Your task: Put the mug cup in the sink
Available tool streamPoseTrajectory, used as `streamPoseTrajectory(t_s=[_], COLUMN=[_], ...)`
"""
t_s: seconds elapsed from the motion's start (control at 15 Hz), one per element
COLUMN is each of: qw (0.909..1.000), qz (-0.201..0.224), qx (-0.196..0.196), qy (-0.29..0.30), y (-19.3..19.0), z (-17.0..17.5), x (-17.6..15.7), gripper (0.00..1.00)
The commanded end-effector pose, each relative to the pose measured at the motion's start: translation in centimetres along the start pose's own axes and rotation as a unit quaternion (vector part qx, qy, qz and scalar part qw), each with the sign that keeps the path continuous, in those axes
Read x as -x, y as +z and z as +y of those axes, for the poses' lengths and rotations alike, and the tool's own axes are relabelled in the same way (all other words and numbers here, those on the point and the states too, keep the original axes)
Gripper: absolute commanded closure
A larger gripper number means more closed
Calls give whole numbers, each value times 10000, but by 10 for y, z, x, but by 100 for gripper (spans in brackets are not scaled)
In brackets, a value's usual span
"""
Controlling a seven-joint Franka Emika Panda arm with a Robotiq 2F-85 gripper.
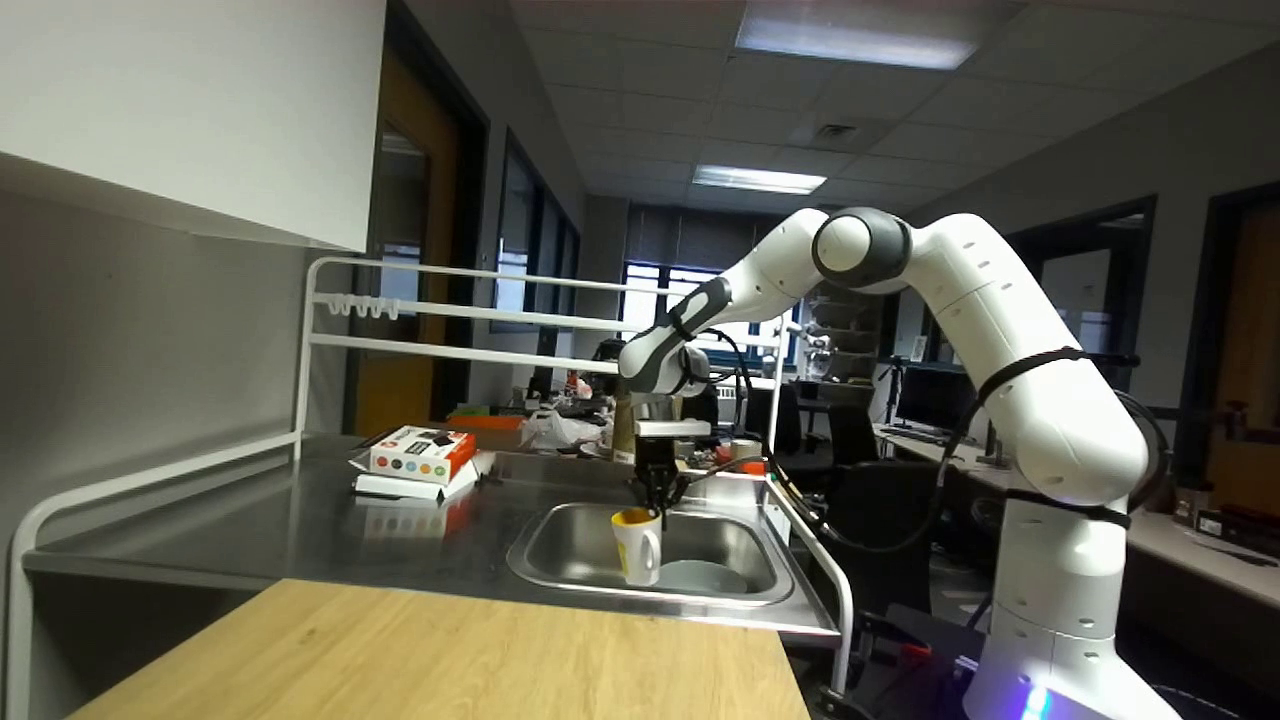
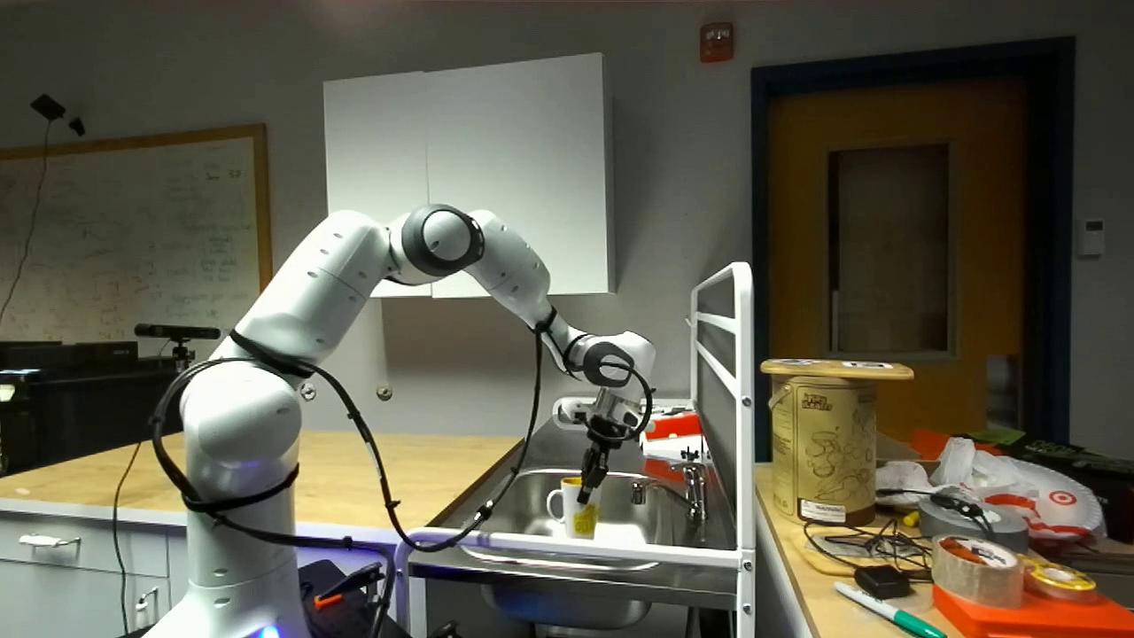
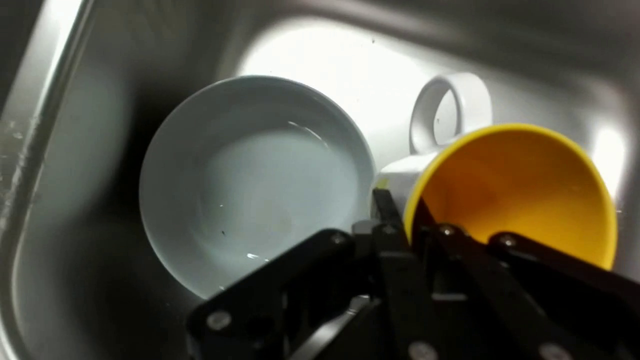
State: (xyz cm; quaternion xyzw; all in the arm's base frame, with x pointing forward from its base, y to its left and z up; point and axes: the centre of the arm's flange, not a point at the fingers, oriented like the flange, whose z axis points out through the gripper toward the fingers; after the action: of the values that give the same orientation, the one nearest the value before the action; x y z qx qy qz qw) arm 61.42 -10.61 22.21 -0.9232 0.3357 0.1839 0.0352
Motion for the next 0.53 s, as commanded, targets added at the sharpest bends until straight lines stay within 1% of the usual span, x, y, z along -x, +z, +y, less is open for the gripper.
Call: streamPoseTrajectory(t_s=[0.0, 0.13, 0.27, 0.4, 0.47], qw=[9991, 9971, 9932, 9897, 9889], qz=[407, 669, 915, 1048, 1044], qx=[-5, -188, -419, -566, -634], qy=[-71, -309, -585, -792, -851], y=[-21, -34, -48, -60, -63], z=[-22, -44, -70, -92, -99], x=[9, 5, 0, -3, -3], gripper=[95, 95, 95, 95, 95])
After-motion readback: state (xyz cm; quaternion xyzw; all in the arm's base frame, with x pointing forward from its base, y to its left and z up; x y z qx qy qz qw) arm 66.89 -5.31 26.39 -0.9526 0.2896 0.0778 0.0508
